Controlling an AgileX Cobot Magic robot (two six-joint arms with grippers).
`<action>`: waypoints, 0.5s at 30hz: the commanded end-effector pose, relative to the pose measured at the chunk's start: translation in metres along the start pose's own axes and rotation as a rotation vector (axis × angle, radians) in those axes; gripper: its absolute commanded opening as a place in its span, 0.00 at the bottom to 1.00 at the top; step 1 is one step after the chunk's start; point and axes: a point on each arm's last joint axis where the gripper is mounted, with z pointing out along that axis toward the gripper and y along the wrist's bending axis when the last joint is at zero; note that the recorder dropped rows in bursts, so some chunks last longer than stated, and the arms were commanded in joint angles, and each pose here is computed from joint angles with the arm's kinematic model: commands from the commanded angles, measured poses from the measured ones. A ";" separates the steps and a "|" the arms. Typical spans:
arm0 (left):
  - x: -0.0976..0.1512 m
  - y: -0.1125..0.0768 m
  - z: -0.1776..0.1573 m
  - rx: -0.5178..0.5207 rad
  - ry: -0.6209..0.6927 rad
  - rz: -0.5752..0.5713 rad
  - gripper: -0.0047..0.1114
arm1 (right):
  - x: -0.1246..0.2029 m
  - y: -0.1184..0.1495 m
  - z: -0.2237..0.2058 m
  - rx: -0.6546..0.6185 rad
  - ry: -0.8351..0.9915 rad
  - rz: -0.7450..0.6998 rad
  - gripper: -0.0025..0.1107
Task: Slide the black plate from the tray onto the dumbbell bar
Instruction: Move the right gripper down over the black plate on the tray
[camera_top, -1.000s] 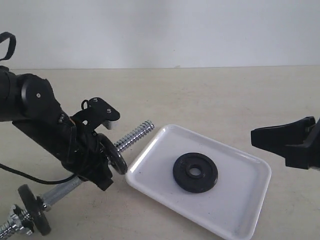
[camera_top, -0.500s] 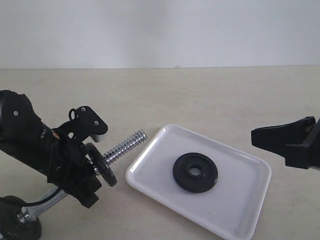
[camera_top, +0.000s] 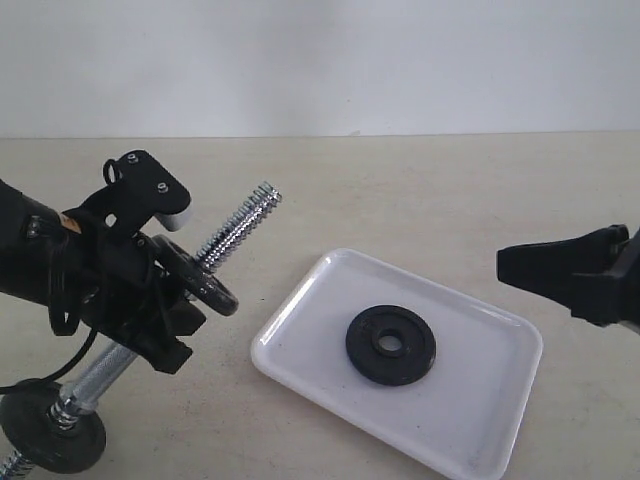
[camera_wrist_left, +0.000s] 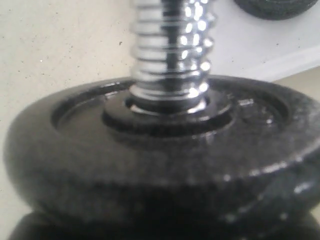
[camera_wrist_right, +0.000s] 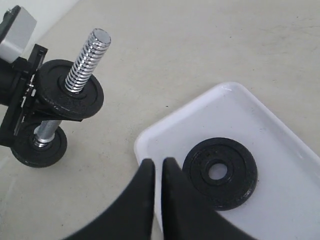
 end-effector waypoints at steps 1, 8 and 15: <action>-0.017 0.004 -0.016 -0.057 -0.138 -0.051 0.08 | -0.002 0.001 0.000 -0.011 -0.022 0.021 0.14; -0.017 0.004 -0.016 -0.054 -0.135 -0.051 0.08 | -0.007 0.001 0.000 -0.016 -0.062 0.029 0.77; -0.017 0.004 -0.016 -0.053 -0.134 -0.051 0.08 | -0.021 0.009 -0.002 -0.044 -0.022 -0.056 0.68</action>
